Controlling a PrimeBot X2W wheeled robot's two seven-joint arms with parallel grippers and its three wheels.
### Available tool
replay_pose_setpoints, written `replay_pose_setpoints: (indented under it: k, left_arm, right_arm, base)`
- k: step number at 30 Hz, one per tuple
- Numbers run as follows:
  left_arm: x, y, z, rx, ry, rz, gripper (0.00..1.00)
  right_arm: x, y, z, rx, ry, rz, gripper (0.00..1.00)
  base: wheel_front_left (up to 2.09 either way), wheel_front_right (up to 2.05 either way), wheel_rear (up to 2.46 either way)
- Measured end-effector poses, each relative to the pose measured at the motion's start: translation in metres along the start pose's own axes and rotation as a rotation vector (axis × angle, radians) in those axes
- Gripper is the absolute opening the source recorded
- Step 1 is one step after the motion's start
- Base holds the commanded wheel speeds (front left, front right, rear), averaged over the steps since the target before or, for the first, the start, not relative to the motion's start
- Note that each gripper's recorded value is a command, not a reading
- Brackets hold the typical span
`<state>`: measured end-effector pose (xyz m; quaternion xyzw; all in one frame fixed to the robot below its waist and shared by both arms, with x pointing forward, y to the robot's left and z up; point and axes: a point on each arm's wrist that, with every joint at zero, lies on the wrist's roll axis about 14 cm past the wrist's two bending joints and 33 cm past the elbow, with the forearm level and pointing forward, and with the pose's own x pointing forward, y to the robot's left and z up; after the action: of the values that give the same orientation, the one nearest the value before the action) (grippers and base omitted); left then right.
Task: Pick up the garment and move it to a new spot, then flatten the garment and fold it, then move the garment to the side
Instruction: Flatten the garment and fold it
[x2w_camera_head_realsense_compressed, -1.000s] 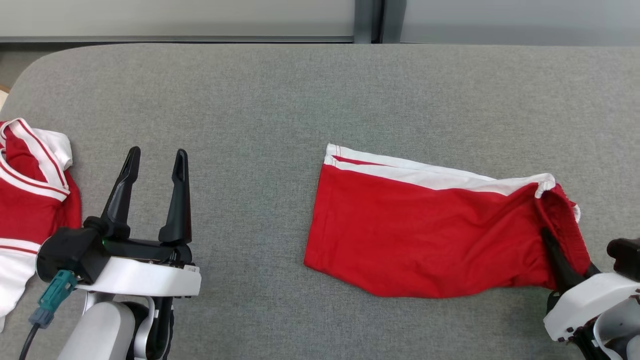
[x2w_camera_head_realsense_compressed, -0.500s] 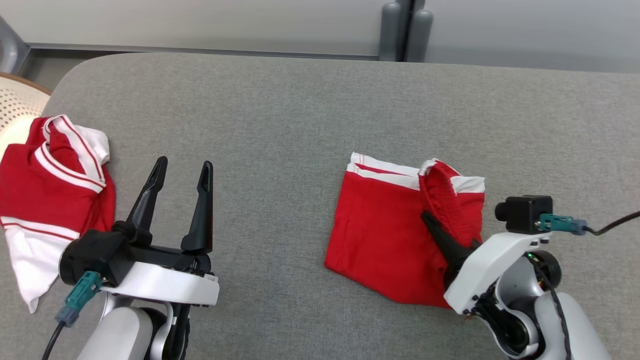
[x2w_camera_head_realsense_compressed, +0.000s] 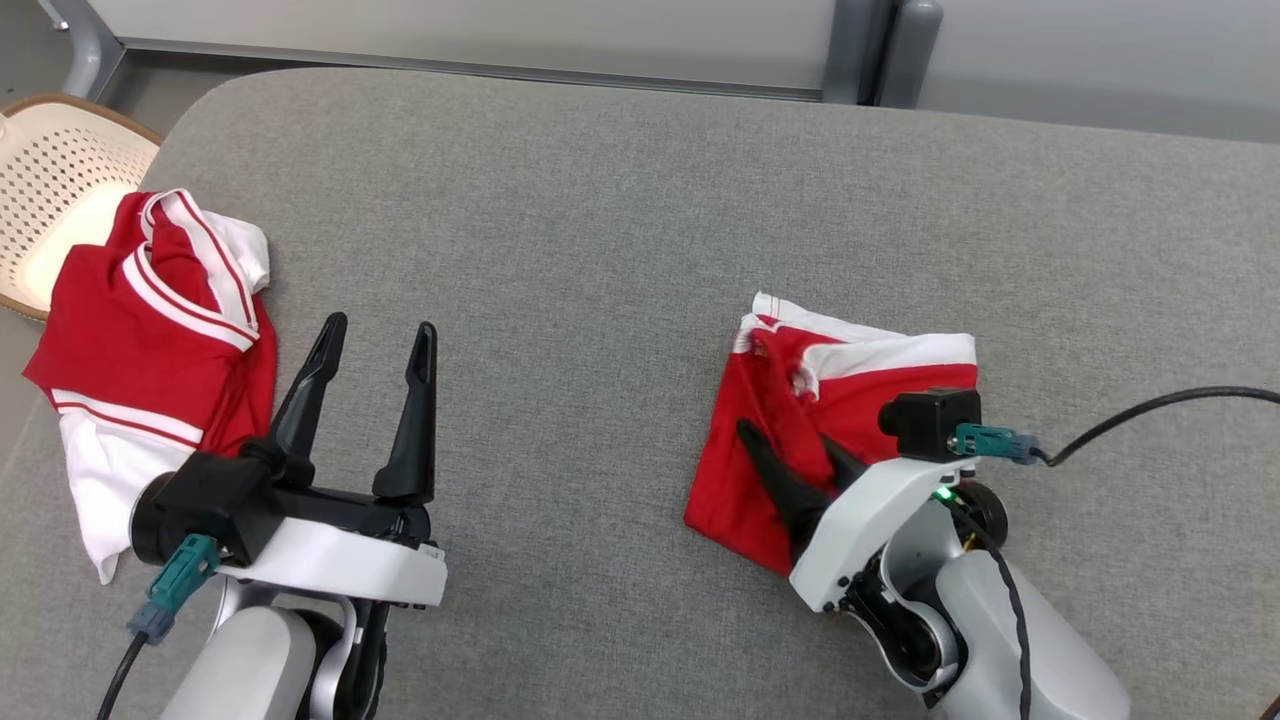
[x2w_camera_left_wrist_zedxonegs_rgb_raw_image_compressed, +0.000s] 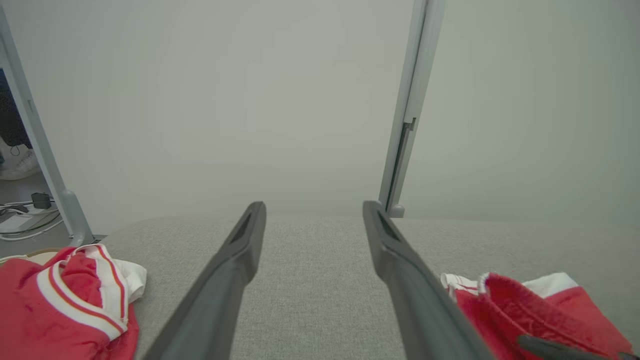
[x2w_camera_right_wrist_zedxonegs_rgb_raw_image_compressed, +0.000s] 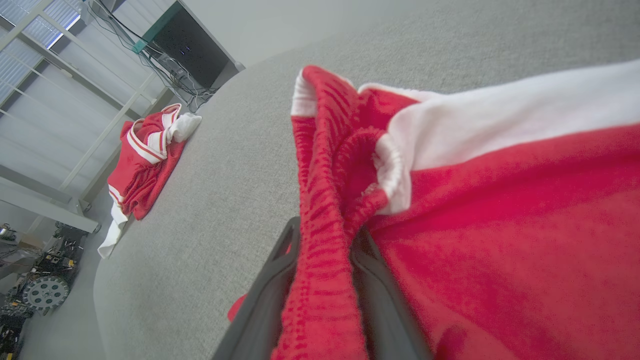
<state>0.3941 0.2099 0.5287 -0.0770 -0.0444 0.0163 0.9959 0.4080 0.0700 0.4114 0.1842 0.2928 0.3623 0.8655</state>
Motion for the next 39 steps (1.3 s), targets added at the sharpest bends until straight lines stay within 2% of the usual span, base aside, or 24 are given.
replay_pose_setpoints:
  k: [8, 12, 19, 25, 29, 34, 39]
  left_arm:
    - [0.005, -0.009, -0.006, -0.009, 0.007, -0.024, 1.0]
    - [0.008, -0.014, -0.008, -0.013, 0.009, -0.038, 1.0]
    - [0.015, -0.021, -0.011, -0.017, 0.011, -0.059, 1.0]
    - [0.017, -0.024, -0.011, -0.018, 0.008, -0.067, 1.0]
    - [0.02, -0.027, -0.012, -0.023, 0.005, -0.071, 1.0]
    - [0.018, -0.025, -0.015, -0.027, 0.012, -0.067, 1.0]
    - [0.01, -0.024, -0.014, -0.021, 0.012, -0.071, 1.0]
  right_arm:
    - [0.0, 0.011, 0.034, -0.186, -0.225, 0.025, 1.0]
    - [-0.014, 0.001, 0.061, -0.25, -0.362, -0.008, 1.0]
    - [-0.034, -0.018, 0.057, -0.247, -0.354, -0.056, 1.0]
    - [-0.055, -0.027, 0.077, -0.255, -0.446, -0.098, 1.0]
    - [-0.084, -0.051, 0.097, -0.288, -0.526, -0.194, 1.0]
    - [-0.141, -0.091, 0.114, -0.326, -0.6, -0.384, 1.0]
    - [-0.192, -0.107, 0.115, -0.357, -0.62, -0.522, 1.0]
  base:
    - [0.0, 0.0, 0.0]
    - [0.0, 0.0, 0.0]
    - [0.0, 0.0, 0.0]
    - [0.0, 0.0, 0.0]
    - [0.0, 0.0, 0.0]
    - [0.0, 0.0, 0.0]
    - [0.0, 0.0, 0.0]
